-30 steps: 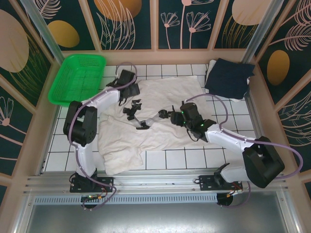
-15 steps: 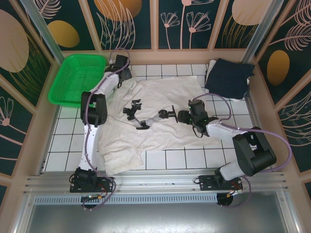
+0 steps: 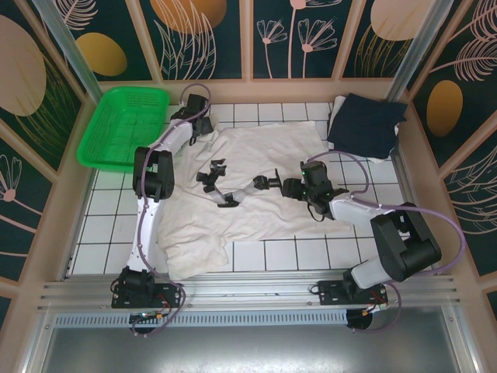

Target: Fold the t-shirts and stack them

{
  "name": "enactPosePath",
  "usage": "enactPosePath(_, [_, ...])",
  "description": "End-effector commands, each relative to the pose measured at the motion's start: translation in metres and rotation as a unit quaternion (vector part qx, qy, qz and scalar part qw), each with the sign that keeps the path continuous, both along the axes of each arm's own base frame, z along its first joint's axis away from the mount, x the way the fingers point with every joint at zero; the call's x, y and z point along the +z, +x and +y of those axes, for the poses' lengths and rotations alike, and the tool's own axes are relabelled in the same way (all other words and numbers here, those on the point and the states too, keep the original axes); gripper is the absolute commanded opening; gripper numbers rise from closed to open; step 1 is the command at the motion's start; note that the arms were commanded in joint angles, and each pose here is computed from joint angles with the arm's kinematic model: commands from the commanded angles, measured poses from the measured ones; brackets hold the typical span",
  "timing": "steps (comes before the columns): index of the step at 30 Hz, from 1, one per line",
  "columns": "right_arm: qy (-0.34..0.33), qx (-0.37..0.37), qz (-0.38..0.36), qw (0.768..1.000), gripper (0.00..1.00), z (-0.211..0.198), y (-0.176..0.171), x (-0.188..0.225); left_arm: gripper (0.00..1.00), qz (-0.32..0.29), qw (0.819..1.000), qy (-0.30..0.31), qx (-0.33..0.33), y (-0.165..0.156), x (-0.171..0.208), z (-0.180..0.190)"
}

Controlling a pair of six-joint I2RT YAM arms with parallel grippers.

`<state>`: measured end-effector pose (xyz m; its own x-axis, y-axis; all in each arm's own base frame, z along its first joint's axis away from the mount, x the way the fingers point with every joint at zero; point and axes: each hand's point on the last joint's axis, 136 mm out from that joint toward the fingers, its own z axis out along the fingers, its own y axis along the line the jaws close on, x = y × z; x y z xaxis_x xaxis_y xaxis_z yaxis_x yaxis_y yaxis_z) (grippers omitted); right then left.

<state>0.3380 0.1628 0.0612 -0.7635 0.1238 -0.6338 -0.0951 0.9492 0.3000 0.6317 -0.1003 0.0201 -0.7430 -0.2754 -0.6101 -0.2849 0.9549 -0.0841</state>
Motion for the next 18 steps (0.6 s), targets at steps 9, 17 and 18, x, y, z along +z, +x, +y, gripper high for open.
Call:
enactPosePath(9, [0.003,0.001,-0.005,1.000,0.63,0.006,0.012,0.007,0.62,0.031,0.998,-0.003,-0.058,-0.014,-0.039,-0.014])
enactPosePath(17, [-0.002,-0.001,-0.010,1.000,0.63,0.005,0.016,0.015,0.27,0.001,0.997,-0.024,-0.079,-0.013,-0.004,-0.024])
enactPosePath(18, [-0.004,-0.001,-0.012,1.000,0.63,0.005,0.016,0.016,0.22,-0.005,0.996,-0.027,-0.082,-0.014,0.003,-0.026])
